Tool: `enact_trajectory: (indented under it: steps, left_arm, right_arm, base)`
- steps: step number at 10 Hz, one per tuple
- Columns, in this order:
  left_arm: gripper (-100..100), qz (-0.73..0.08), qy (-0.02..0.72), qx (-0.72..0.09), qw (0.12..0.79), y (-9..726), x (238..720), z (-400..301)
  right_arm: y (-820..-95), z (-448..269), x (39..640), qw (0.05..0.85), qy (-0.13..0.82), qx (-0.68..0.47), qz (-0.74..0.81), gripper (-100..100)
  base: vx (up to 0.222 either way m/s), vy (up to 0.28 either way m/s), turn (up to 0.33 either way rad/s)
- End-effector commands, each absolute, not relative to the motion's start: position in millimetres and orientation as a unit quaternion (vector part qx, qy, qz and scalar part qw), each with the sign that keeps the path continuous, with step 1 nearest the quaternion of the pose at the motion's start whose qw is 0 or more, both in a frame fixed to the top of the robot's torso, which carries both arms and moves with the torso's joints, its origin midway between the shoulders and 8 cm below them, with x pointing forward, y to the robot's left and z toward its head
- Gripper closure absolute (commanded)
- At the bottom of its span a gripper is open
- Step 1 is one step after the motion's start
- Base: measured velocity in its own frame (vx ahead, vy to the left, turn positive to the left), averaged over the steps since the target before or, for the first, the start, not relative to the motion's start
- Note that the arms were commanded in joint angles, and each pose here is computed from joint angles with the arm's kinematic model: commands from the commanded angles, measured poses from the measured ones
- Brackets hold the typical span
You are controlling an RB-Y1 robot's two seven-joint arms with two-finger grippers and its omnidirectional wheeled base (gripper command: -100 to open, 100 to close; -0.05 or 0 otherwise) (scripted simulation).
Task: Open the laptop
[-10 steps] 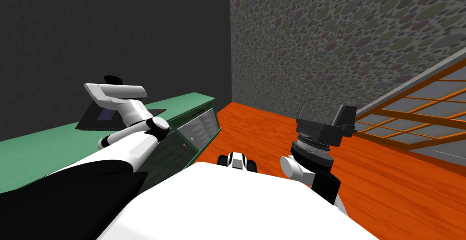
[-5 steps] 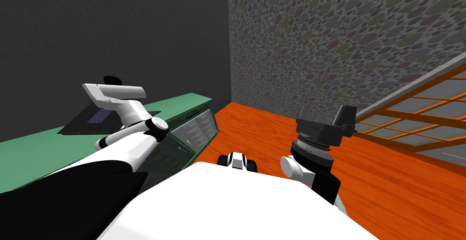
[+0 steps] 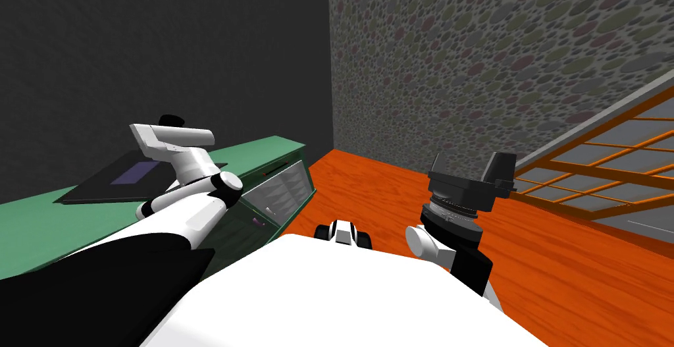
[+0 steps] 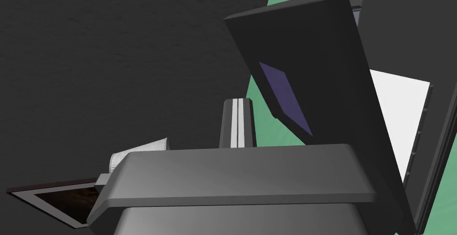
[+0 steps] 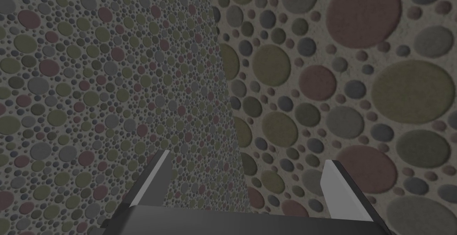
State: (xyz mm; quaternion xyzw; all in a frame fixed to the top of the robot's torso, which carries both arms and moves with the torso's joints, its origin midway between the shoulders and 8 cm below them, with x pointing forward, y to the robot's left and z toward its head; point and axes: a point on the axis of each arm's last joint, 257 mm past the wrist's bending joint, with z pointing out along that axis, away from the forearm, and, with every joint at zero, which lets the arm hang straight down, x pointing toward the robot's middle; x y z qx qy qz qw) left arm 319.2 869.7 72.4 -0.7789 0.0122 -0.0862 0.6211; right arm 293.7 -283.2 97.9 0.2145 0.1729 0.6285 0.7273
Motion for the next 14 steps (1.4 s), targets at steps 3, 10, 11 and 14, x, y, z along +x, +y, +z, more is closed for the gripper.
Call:
enact_trajectory:
  steps: [3,10,11,14]
  left_arm:
    - [-100,-0.061,-0.007,-0.786,0.615,877.3,297.3,43.7]
    - [-100,-0.039,-0.026,-0.789,0.613,882.7,273.9,48.3]
    - [-100,-0.037,-0.028,-0.789,0.613,882.9,271.4,53.8]
    - [-100,-0.029,-0.038,-0.789,0.613,883.4,257.9,80.7]
  right_arm:
    - [-283.2,97.9,293.6,0.727,0.173,0.215,0.628,0]
    - [-283.1,97.9,293.7,0.727,0.173,0.214,0.629,0]
    - [-283.1,97.9,293.7,0.727,0.173,0.214,0.629,0]
    - [-283.1,97.9,293.7,0.727,0.173,0.214,0.629,0]
  base:
    - [0.204,0.003,0.071]
    - [0.094,-0.005,0.012]
    - [-0.042,0.019,-0.071]
    - [-0.036,0.017,-0.076]
